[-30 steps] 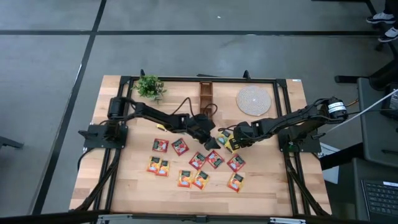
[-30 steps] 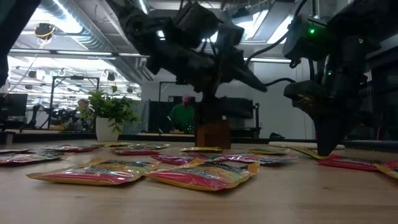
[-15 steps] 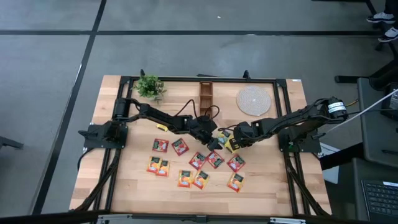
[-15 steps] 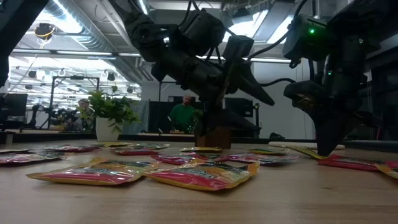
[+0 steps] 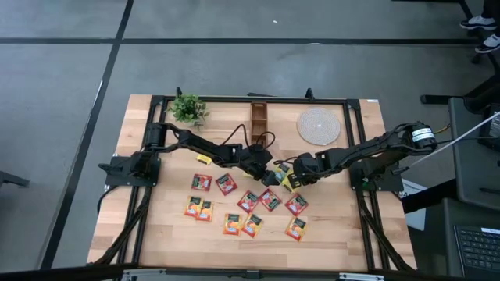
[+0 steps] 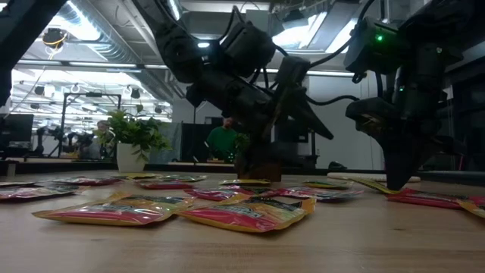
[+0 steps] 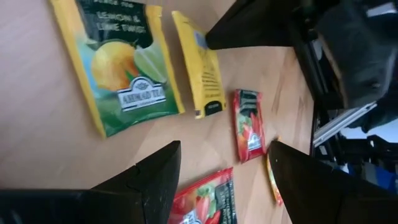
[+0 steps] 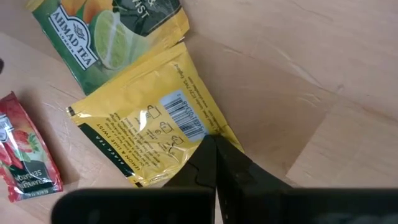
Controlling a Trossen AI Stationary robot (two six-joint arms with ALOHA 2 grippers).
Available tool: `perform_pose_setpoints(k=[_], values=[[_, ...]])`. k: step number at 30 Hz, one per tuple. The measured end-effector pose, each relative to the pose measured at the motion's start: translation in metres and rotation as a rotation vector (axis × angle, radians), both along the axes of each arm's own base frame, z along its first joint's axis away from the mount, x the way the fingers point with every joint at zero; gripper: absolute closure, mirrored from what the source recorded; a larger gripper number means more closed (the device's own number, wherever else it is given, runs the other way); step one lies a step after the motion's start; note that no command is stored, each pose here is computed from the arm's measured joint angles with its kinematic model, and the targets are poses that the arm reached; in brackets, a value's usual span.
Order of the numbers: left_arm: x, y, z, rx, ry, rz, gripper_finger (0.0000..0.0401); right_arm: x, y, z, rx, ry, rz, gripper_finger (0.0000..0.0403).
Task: Pick & Place Tea
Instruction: Put the yellow tea bag into the left section of the wooden organizer
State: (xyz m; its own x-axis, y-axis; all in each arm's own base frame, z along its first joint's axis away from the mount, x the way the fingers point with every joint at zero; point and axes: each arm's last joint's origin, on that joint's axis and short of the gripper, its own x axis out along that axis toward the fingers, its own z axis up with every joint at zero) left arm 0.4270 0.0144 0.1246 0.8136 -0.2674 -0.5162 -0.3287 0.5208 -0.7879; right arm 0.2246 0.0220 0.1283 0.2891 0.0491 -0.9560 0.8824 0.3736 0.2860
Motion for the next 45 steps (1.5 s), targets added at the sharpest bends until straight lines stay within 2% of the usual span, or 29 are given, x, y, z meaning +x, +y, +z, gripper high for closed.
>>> perform_pose_setpoints(k=[9, 16, 25, 29, 37, 40, 45], values=[[0.0, -0.001, 0.0, -0.02, 0.005, 0.018, 0.0162, 0.0, 0.0, 0.0, 0.0, 0.0, 0.0, 0.0403], [0.002, -0.014, 0.002, 0.059, -0.048, -0.074, 0.0162, 0.0, 0.0, 0.0, 0.0, 0.0, 0.0, 0.0403], [0.002, -0.038, 0.008, 0.378, -0.215, -0.34, 0.0162, 0.0, 0.0, 0.0, 0.0, -0.002, 0.001, 0.0403], [0.002, -0.045, 0.009, 0.528, -0.268, -0.422, 0.0162, 0.0, 0.0, 0.0, 0.0, -0.002, 0.001, 0.0403], [0.002, -0.049, 0.009, 0.845, -0.267, -0.412, 0.0162, 0.001, 0.0, 0.0, 0.001, -0.006, 0.001, 0.0403], [0.002, -0.051, 0.007, 0.956, -0.264, -0.444, 0.0162, 0.001, 0.0, 0.0, 0.001, -0.007, 0.001, 0.0403], [0.002, -0.057, 0.004, 1.245, -0.242, -0.522, 0.0162, 0.001, 0.0, 0.0, 0.001, -0.01, 0.001, 0.0403]])
